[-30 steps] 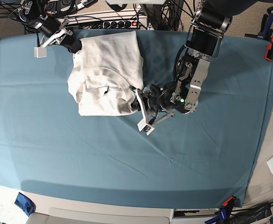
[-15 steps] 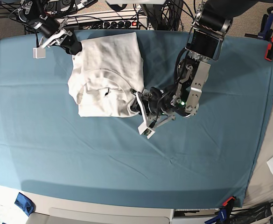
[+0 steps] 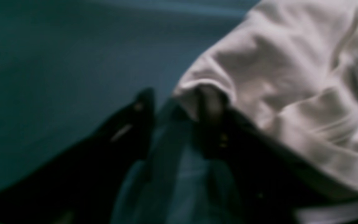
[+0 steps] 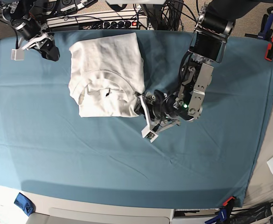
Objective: Fold the T-shirt properly
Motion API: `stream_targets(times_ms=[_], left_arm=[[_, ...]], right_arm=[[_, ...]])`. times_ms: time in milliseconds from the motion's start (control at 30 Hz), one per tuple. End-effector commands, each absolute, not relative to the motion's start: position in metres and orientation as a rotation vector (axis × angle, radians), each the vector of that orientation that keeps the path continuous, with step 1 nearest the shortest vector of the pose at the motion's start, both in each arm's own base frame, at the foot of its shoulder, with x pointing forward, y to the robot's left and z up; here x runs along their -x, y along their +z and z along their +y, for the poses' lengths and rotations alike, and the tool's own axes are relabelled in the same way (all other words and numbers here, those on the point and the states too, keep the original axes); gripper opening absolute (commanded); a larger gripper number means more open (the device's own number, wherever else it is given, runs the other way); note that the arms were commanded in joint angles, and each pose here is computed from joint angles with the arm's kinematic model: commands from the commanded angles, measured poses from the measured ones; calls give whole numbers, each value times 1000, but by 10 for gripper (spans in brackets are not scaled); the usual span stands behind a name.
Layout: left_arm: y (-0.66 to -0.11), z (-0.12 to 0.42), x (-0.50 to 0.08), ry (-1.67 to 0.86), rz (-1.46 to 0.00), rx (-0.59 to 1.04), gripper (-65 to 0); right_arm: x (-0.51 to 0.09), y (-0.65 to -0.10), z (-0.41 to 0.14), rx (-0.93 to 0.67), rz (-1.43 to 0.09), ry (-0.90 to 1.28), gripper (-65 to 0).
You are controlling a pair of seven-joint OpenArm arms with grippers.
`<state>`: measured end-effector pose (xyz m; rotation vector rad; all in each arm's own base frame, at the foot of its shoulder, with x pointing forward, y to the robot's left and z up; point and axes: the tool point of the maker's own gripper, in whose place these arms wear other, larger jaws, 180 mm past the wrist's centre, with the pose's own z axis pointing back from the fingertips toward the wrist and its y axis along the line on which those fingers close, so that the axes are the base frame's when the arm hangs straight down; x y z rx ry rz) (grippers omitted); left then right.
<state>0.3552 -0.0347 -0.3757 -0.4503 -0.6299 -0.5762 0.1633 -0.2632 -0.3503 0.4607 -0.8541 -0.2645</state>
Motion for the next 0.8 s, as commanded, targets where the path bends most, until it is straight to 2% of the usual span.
stream_targets(times_ms=[0, 300, 367, 500, 767], left_arm=[[-355, -30, -375, -582, -702, 424, -359], [-356, 57, -403, -546, -683, 173, -362], [-358, 76, -401, -542, -663, 132, -387], [-360, 105, -392, -544, -627, 93, -447], [-357, 146, -345, -569, -603, 44, -451]], right_arm=[[-169, -338, -270, -443, -901, -247, -438], [-169, -338, -281, -391, -881, -218, -438], [-170, -337, -283, -382, -882, -208, -438], [-172, -334, -288, -368, -880, -191, -438], [-172, -332, -293, -349, -868, -170, -438]])
